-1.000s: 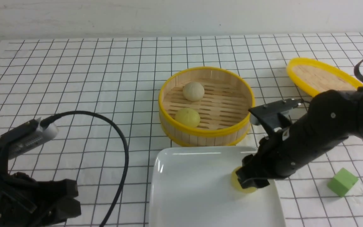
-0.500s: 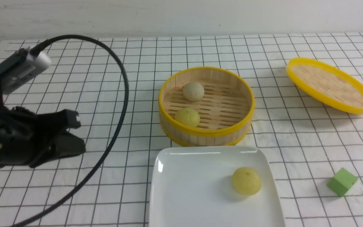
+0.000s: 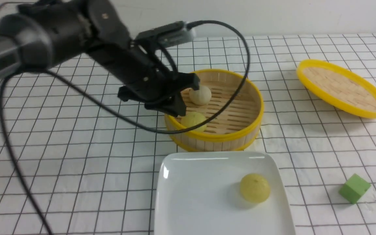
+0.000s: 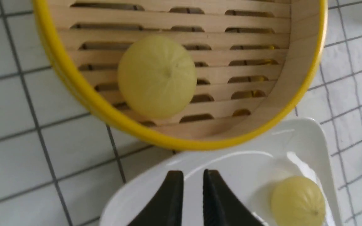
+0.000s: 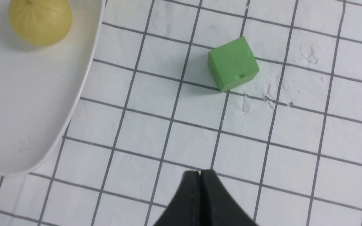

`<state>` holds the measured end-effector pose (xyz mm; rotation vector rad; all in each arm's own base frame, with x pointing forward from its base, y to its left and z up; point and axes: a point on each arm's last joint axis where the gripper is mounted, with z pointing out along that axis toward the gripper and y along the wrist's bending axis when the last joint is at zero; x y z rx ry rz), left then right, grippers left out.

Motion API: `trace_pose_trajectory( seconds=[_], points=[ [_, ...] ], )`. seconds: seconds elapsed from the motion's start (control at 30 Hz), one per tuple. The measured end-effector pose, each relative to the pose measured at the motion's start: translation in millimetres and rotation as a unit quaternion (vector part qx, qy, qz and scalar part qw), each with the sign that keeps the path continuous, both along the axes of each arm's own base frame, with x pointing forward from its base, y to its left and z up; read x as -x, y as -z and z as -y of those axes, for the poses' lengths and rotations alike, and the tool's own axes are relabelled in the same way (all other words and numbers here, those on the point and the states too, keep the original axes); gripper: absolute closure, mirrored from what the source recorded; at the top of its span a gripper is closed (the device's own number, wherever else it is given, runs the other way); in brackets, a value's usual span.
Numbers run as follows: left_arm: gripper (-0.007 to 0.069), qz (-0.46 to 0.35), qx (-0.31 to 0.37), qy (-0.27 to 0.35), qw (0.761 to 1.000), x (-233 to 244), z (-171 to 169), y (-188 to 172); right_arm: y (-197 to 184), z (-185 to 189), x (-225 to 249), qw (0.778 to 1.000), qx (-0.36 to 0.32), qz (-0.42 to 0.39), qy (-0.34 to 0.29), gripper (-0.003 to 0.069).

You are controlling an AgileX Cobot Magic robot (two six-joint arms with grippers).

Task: Put the steamed buns into the plate on the white-black tablecloth.
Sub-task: 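Reach into the bamboo steamer and grasp a bun with the left gripper, then carry the bun from the bamboo steamer to the plate with the left gripper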

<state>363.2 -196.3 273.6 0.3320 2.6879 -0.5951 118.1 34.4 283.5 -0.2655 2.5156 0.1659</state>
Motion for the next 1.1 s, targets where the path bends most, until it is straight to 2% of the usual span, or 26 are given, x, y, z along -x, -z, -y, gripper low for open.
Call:
trace_pose_trajectory(
  seconds=[0.03, 0.13, 0.17, 0.23, 0.33, 0.43, 0.5, 0.53, 0.57, 0.6, 0.63, 0.67, 0.7, 0.8, 0.97, 1.03, 1.1],
  points=[
    [0.0415, -0.002, -0.028, 0.010, 1.000, -11.4, 12.6, 7.1, -0.3, -0.2, -0.8, 1.000, -0.002, 0.006, 0.000, 0.0672],
    [0.0304, -0.002, -0.077, 0.021, 0.997, -28.2, 30.4, 20.2, -0.9, -0.4, -1.5, 1.000, -0.004, 0.010, 0.001, 0.0671],
    [0.0304, -0.001, -0.079, 0.022, 0.997, -28.0, 30.7, 20.3, -0.9, -0.4, -1.5, 1.000, -0.004, 0.010, 0.001, 0.0671],
    [0.0234, 0.007, -0.106, 0.032, 0.994, -38.5, 41.7, 29.9, -1.1, -0.9, -1.6, 1.000, -0.008, 0.011, 0.002, 0.0670],
    [0.0207, 0.012, -0.124, 0.035, 0.992, -46.9, 47.5, 41.6, -0.9, -1.6, -1.5, 1.000, -0.014, 0.010, 0.004, 0.0669],
    [0.0232, 0.007, -0.133, 0.031, 0.991, -50.3, 48.2, 52.1, -1.0, -1.9, -1.6, 1.000, -0.016, 0.010, 0.005, 0.0667],
    [0.0361, -0.004, -0.139, 0.024, 0.990, -53.6, 49.5, 65.2, -1.1, -2.1, -1.7, 1.000, -0.018, 0.011, 0.005, 0.0667],
    [0.0373, -0.005, -0.139, 0.024, 0.990, -53.7, 49.6, 65.8, -1.1, -2.1, -1.7, 1.000, -0.018, 0.011, 0.005, 0.0666],
    [0.0469, -0.003, -0.139, 0.022, 0.990, -54.8, 50.0, 66.7, -1.2, -2.1, -1.8, 1.000, -0.018, 0.012, 0.005, 0.0665],
    [0.0530, -0.001, -0.138, 0.022, 0.990, -55.0, 50.1, 65.5, -1.2, -2.1, -1.8, 1.000, -0.018, 0.012, 0.006, 0.0664],
    [0.0575, 0.002, -0.135, 0.022, 0.991, -54.5, 50.0, 60.3, -1.2, -2.1, -1.8, 1.000, -0.018, 0.012, 0.006, 0.0664],
    [0.0580, 0.002, -0.135, 0.022, 0.991, -54.4, 50.0, 59.4, -1.3, -2.1, -1.9, 1.000, -0.019, 0.012, 0.006, 0.0664],
    [0.0602, 0.005, -0.125, 0.021, 0.992, -52.1, 50.0, 45.7, -1.3, -2.3, -1.8, 1.000, -0.020, 0.012, 0.006, 0.0663],
    [0.0605, 0.014, -0.116, 0.021, 0.993, -46.9, 48.0, 20.0, -1.3, -2.3, -1.8, 1.000, -0.020, 0.012, 0.006, 0.0661],
    [0.0606, 0.089, -0.079, 0.046, 0.992, -5.1, 26.1, -93.9, -1.3, -2.4, -1.8, 1.000, -0.020, 0.011, 0.006, 0.0658],
    [0.0603, 0.113, -0.073, 0.054, 0.989, 8.6, 18.3, -116.9, -1.3, -2.4, -1.8, 1.000, -0.020, 0.012, 0.006, 0.0657],
    [0.0603, 0.133, -0.047, 0.064, 0.988, 44.3, 1.7, -149.4, -1.5, -2.3, -1.7, 1.000, -0.020, 0.013, 0.006, 0.0656]
  ],
)
